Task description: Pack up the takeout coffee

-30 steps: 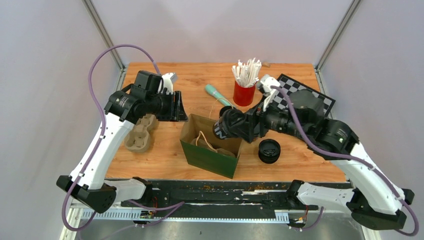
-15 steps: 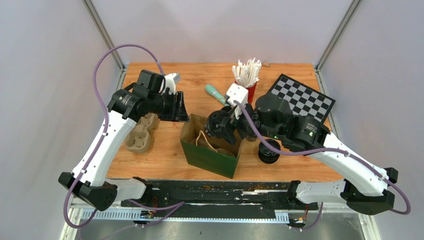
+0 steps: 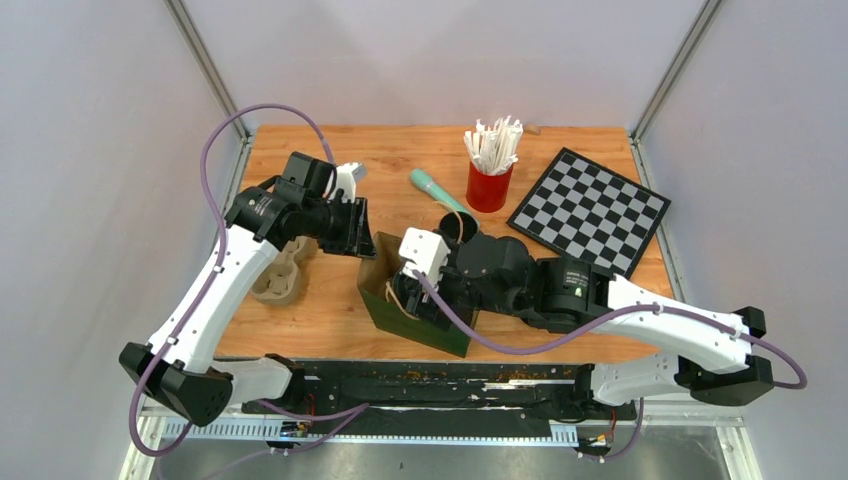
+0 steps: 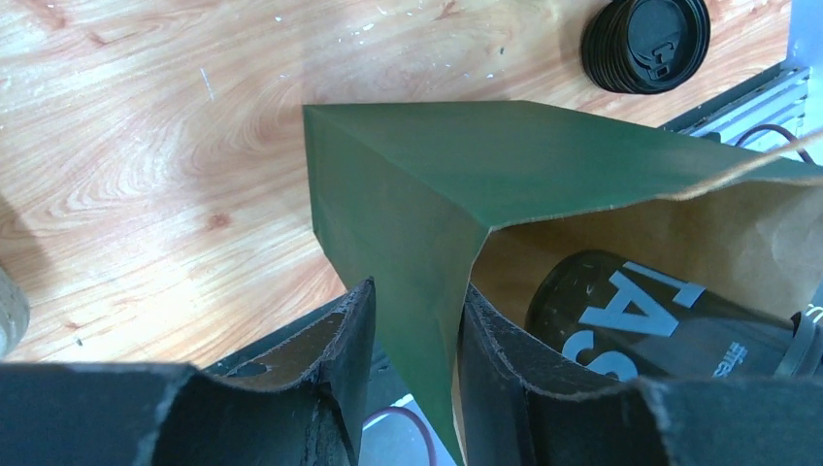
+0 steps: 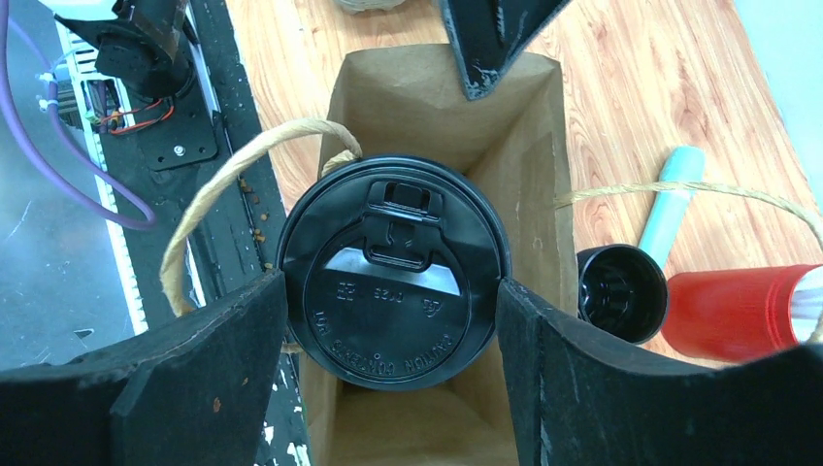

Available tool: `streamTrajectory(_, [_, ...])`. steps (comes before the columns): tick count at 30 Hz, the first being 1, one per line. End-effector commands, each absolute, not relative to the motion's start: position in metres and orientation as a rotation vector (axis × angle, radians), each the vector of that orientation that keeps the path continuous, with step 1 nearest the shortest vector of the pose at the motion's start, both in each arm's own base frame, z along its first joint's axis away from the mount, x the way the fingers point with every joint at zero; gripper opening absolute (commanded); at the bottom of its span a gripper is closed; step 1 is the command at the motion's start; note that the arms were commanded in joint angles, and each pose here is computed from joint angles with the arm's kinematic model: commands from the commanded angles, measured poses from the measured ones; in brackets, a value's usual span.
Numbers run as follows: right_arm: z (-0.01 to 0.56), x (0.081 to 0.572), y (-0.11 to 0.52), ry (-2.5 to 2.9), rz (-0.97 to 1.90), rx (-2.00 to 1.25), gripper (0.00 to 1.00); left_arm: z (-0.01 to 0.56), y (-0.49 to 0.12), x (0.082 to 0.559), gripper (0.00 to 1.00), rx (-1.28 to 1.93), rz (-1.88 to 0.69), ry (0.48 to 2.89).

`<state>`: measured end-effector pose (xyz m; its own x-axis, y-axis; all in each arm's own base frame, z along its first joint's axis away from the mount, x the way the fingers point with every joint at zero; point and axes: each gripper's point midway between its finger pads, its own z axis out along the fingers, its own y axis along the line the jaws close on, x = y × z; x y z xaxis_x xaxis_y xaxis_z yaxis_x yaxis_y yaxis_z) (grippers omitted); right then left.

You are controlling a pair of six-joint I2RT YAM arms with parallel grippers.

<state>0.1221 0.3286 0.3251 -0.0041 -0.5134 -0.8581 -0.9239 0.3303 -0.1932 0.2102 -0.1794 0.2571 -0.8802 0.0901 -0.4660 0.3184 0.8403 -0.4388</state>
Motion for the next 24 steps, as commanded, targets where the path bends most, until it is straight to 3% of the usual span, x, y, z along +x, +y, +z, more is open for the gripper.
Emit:
streamTrajectory(1, [0.329,0.120,0.336,1.606,0.505,-1.329,0.64,0.273,-0.184,0.212,0.43,0.351,-0.771,2.473])
streamTrajectory(3, [0.329,0.118,0.340,1.592,0.513,-1.339,0.64,0.277,-0.183,0.212,0.39,0.354,-0.766,2.453])
streamTrajectory(7, [0.328,0.116,0.349,1.568,0.522,-1.355,0.64,0.289,-0.177,0.217,0.19,0.342,-0.731,2.358])
streamTrajectory(16, [0.350,0.128,0.368,1.504,0.440,-1.392,0.65,0.304,-0.156,0.211,0.00,0.318,-0.644,2.207])
streamTrajectory(23, [0.342,0.133,0.367,1.492,0.388,-1.420,0.66,0.320,-0.157,0.204,0.00,0.310,-0.694,2.117])
streamTrajectory(24, [0.342,0.132,0.367,1.498,0.396,-1.418,0.66,0.320,-0.156,0.203,0.05,0.307,-0.695,2.129])
